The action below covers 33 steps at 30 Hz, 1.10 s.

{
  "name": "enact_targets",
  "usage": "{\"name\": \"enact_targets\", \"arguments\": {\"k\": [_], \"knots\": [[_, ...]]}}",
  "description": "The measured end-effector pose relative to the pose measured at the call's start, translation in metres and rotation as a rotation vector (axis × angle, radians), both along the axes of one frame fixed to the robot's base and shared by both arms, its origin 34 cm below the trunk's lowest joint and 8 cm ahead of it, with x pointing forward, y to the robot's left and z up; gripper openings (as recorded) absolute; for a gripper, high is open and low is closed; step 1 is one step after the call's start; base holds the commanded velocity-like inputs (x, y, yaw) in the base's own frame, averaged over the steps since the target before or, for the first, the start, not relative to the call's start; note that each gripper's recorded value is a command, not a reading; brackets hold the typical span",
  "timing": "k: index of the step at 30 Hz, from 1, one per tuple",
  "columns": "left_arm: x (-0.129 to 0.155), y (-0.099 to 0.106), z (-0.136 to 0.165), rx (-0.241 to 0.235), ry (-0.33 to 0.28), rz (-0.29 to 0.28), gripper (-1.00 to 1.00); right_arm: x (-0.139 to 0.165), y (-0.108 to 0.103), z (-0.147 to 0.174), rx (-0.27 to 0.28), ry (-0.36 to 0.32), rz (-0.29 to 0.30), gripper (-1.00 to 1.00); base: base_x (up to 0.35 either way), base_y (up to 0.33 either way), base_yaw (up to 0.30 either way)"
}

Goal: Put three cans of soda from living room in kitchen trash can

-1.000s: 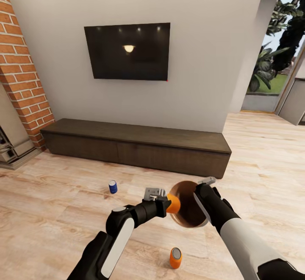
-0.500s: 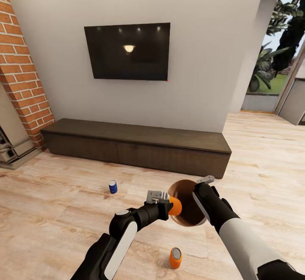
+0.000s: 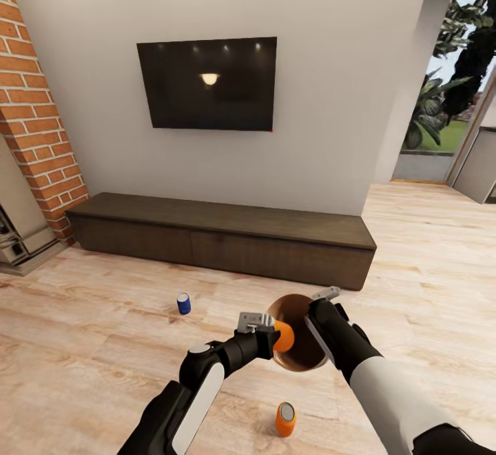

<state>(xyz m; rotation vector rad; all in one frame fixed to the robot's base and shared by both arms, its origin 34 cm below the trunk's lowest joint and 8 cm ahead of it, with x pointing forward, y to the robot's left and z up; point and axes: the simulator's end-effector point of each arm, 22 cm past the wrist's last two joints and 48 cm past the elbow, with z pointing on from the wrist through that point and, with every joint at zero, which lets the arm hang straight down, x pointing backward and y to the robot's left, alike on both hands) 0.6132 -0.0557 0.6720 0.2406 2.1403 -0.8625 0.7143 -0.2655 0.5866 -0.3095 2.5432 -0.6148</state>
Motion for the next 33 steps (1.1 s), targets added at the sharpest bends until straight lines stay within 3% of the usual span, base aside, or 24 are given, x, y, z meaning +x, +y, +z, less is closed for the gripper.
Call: {"name": "enact_targets", "arguments": {"k": [20, 33], "knots": [[0.031, 0.007, -0.013, 0.02, -0.031, 0.049, -1.0, -0.016, 0.056, 0.003, 0.032, 0.0, 0.084, -1.0, 0.0, 0.0, 0.0], [0.035, 0.012, -0.034, 0.04, -0.013, 0.067, -1.0, -0.016, 0.059, 0.023, 0.032, -0.028, 0.088, -1.0, 0.0, 0.0, 0.0]]}}
